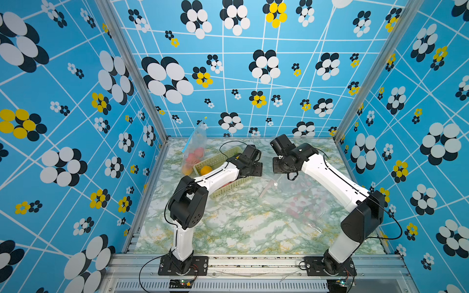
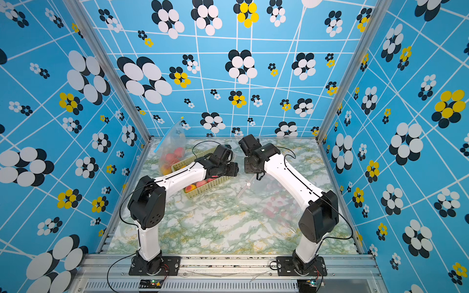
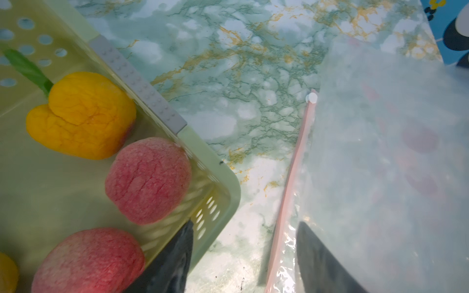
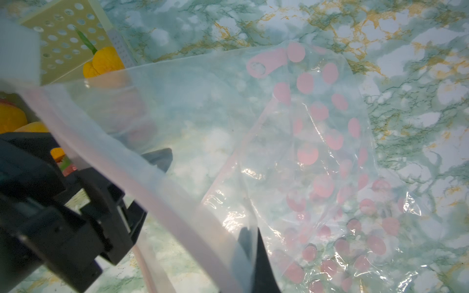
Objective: Place the peach in a zip-top bag and seal the zipper
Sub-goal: Open the zipper of the food storage bag at the center of the board, then pick up the peach from the basket.
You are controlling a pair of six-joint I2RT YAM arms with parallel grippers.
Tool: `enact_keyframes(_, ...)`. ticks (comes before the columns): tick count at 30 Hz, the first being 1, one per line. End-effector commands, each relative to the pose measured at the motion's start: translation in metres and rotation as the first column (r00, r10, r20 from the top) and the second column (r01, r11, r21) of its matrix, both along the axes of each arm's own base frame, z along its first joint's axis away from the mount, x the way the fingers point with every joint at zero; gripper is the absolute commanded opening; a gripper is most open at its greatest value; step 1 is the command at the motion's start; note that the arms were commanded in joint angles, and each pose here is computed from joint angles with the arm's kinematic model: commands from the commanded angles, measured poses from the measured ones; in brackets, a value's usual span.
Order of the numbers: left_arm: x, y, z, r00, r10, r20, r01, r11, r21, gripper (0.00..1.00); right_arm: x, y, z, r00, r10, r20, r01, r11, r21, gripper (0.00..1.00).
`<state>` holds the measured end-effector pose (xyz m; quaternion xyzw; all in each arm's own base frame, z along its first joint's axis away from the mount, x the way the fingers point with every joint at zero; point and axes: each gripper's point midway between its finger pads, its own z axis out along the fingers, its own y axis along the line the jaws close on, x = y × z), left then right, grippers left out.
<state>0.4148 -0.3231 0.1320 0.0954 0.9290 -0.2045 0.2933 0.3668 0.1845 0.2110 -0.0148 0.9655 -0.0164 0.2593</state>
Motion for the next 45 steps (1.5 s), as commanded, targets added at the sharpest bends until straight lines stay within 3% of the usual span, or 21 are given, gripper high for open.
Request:
enact_keyframes(1,-0.008,-0.015,0.043,0.997,-0.066,0.038,0.072,0.983,-0.167,0.73,-0.001,0.003,-0.001,1.000,0.005,-0.023,-0.005,1.000,-0.006,0.00)
enact_keyframes(5,-0.020,-0.016,0.074,0.993,-0.096,0.075,0.111,0.967,-0.229,0.83,0.003,0.005,-0.005,0.999,0.011,-0.033,-0.011,1.000,-0.015,0.00)
enact_keyframes(10,-0.030,0.001,0.089,0.993,-0.065,0.095,0.086,0.966,-0.245,0.87,0.005,0.008,-0.009,0.999,0.013,-0.043,-0.014,1.000,-0.021,0.00)
enact_keyframes(18,-0.013,0.062,0.090,0.984,0.113,0.141,-0.090,0.983,-0.160,0.81,0.008,0.011,-0.011,0.999,0.018,-0.046,-0.018,1.000,-0.011,0.00)
enact_keyframes(25,0.033,0.104,0.052,0.977,0.198,0.082,-0.195,0.980,-0.052,0.79,0.007,0.011,-0.013,0.999,0.018,-0.046,-0.018,1.000,-0.013,0.00)
enact_keyframes(33,0.077,0.100,0.006,0.975,0.223,-0.009,-0.224,0.974,-0.021,0.80,0.007,0.010,-0.017,0.999,0.008,-0.052,-0.009,1.000,-0.020,0.00)
enact_keyframes(45,0.108,0.109,-0.042,0.959,0.269,-0.093,-0.265,0.963,0.054,0.79,0.009,0.013,-0.021,0.999,0.009,-0.052,-0.010,1.000,-0.008,0.00)
